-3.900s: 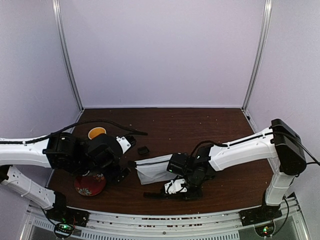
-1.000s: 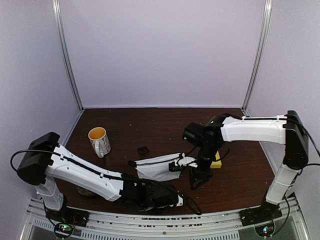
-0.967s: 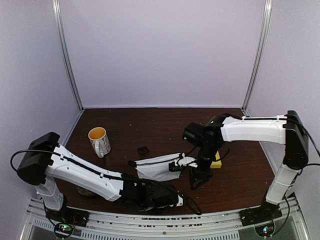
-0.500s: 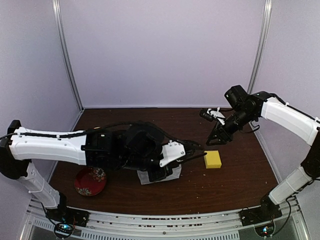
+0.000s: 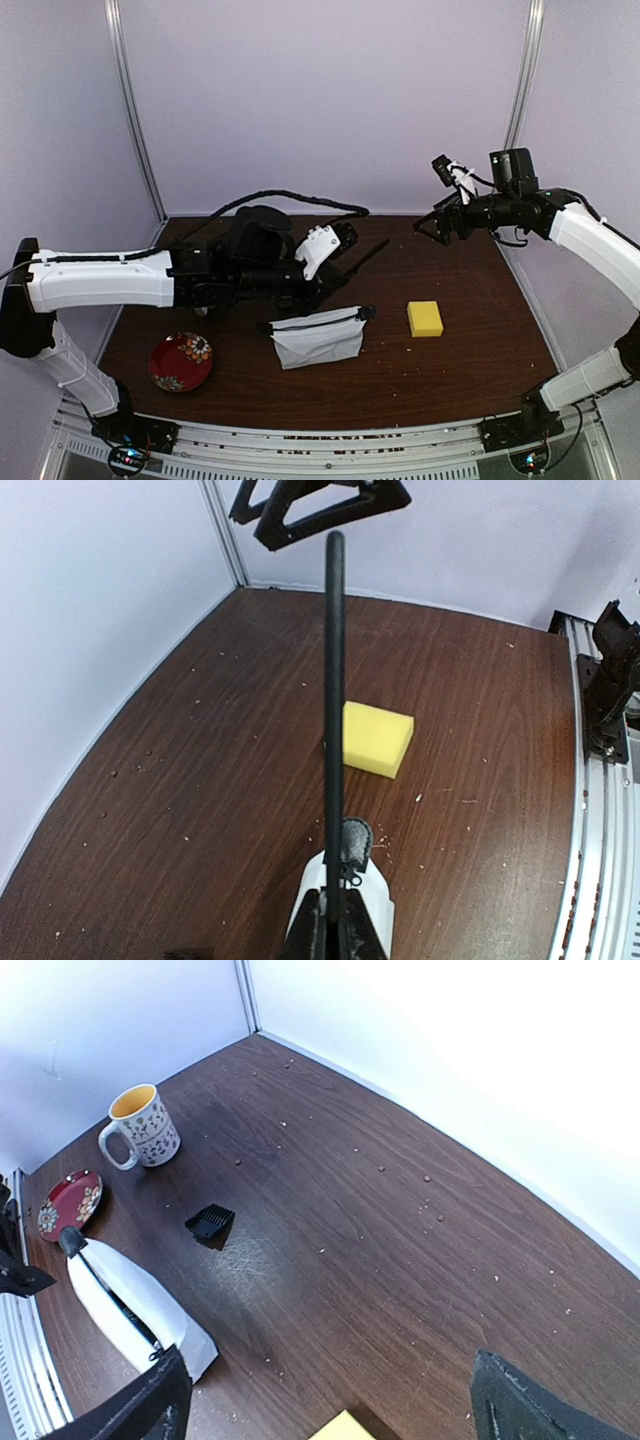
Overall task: Sort the hair-cutting tools
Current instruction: Hold the handle of the kit bag.
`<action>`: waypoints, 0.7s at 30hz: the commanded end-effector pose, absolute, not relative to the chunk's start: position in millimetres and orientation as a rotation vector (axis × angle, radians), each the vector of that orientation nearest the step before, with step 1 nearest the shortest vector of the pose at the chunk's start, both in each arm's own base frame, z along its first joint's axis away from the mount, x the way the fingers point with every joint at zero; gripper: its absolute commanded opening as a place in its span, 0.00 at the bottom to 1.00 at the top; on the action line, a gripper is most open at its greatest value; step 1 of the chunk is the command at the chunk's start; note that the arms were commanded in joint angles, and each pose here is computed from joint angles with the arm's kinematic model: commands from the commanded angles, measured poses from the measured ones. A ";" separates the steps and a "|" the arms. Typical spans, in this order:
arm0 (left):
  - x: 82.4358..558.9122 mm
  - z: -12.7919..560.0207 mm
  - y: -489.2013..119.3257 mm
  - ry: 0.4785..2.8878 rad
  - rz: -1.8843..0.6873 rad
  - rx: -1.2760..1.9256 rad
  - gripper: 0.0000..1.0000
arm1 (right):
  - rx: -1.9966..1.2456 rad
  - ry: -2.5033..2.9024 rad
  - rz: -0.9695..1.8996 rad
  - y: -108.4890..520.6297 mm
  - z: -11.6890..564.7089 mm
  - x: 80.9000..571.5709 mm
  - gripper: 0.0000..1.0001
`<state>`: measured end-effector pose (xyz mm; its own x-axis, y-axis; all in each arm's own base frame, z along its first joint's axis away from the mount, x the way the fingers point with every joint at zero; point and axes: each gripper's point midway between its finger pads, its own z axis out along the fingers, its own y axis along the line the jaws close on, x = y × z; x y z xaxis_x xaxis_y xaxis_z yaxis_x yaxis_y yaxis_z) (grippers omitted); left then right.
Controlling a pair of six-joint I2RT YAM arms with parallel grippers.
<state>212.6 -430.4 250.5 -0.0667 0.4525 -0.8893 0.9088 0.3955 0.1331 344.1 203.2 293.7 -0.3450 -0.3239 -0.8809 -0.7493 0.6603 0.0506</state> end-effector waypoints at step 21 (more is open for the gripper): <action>237.4 237.5 -422.9 1.646 -0.738 1.107 0.00 | -1.016 2.354 1.432 297.6 145.0 262.0 0.59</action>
